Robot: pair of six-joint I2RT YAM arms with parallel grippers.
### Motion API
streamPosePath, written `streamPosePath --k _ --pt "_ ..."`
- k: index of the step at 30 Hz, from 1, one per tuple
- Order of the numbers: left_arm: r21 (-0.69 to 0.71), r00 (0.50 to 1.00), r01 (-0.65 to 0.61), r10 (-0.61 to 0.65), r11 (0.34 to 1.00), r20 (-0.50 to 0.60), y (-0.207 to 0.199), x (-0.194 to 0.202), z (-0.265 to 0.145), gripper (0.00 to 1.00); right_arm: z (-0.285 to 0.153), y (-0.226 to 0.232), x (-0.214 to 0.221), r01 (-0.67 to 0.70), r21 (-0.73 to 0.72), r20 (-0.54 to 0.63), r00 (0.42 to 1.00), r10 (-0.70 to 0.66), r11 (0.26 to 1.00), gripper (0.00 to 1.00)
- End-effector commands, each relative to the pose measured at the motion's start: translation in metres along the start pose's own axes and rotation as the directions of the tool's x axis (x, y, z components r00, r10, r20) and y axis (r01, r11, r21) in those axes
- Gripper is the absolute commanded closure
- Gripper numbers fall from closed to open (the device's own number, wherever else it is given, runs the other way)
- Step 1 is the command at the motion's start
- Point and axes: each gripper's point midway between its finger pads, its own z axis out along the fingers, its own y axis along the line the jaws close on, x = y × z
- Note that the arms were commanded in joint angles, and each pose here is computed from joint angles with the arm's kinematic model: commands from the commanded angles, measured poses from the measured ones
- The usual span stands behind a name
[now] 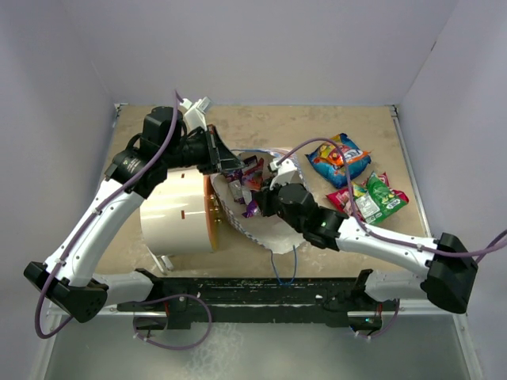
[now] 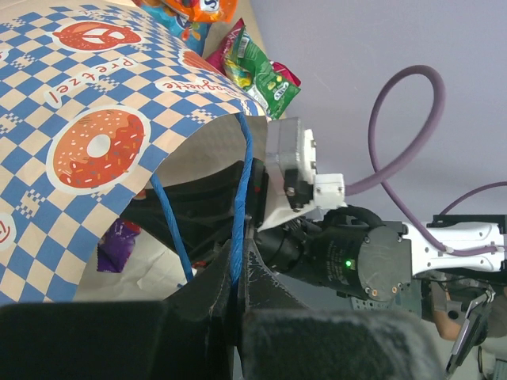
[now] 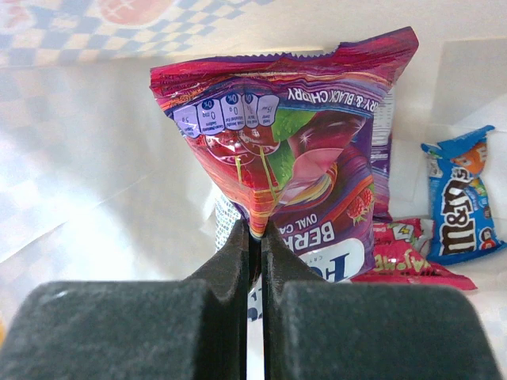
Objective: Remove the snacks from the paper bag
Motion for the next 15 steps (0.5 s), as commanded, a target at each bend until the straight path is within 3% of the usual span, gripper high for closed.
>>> streamPosePath --k 1,6,15 --pt "0.015 0.998 0.004 -0.005 1.000 0.062 -0.012 -0.012 -0.006 1.00 -0.024 0.032 -0.059 -0.088 -0.131 0.084 0.992 0.099 0.988 1.00" --pt "-0.014 0.995 0.017 -0.015 1.000 0.095 -0.006 -0.016 -0.006 1.00 -0.056 0.048 -0.089 -0.099 -0.232 0.105 0.986 0.126 0.968 1.00" --pt "-0.053 0.989 0.026 -0.018 0.998 0.147 0.008 -0.019 -0.004 1.00 -0.119 0.070 -0.133 0.002 -0.380 0.109 0.993 0.043 0.925 1.00"
